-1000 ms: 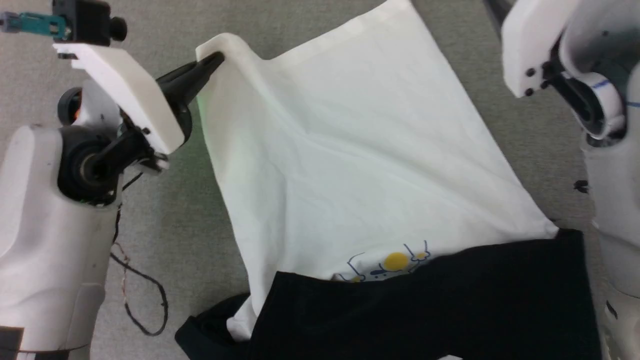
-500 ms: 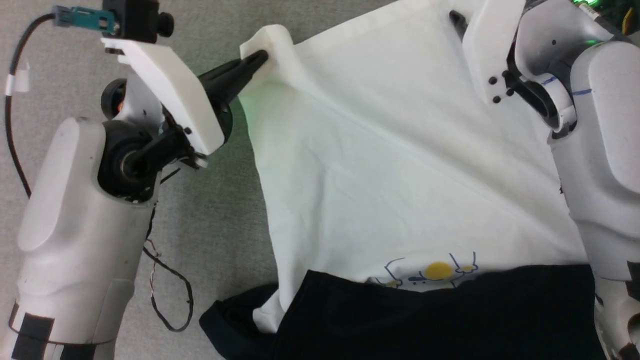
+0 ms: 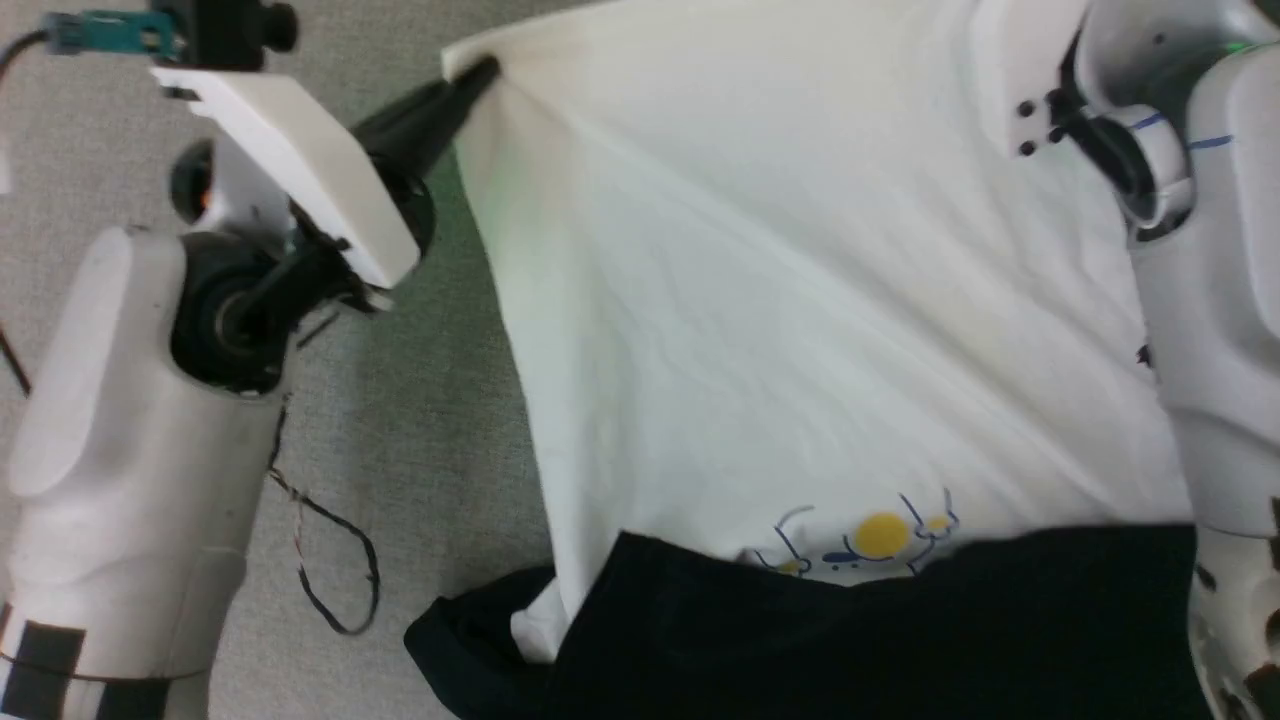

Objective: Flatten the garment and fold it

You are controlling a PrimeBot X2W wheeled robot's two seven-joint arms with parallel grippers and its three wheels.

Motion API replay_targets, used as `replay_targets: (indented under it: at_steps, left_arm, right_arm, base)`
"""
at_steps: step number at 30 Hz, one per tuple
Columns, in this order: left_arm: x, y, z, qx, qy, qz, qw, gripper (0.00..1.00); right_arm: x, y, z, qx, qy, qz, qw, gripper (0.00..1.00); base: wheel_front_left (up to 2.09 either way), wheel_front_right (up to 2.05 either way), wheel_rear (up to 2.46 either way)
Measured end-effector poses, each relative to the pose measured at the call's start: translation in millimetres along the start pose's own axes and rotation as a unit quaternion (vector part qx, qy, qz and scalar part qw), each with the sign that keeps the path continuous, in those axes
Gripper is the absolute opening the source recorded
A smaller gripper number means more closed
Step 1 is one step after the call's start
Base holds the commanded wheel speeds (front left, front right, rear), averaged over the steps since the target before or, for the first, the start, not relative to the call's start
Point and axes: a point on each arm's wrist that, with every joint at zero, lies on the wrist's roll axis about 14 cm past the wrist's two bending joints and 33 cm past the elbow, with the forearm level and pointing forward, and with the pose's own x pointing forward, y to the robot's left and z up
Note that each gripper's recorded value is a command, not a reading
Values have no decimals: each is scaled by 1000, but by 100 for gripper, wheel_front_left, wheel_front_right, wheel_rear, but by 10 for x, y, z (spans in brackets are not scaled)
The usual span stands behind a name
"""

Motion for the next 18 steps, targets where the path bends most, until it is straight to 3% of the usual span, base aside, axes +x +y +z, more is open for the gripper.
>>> replay_targets:
  at_steps: [7,18]
  left_arm:
    - [-122,-128,681,72,-115,5,991,0]
    - [-294,-721,1315,160,-227,-37,960,0]
  right_arm:
    - [-474,-469,586,-11,-91,-60,994,0]
    - [-1330,-857,1153,-32,-185,-126,974,0]
  base:
    - [0,0,0]
    - [0,0,0]
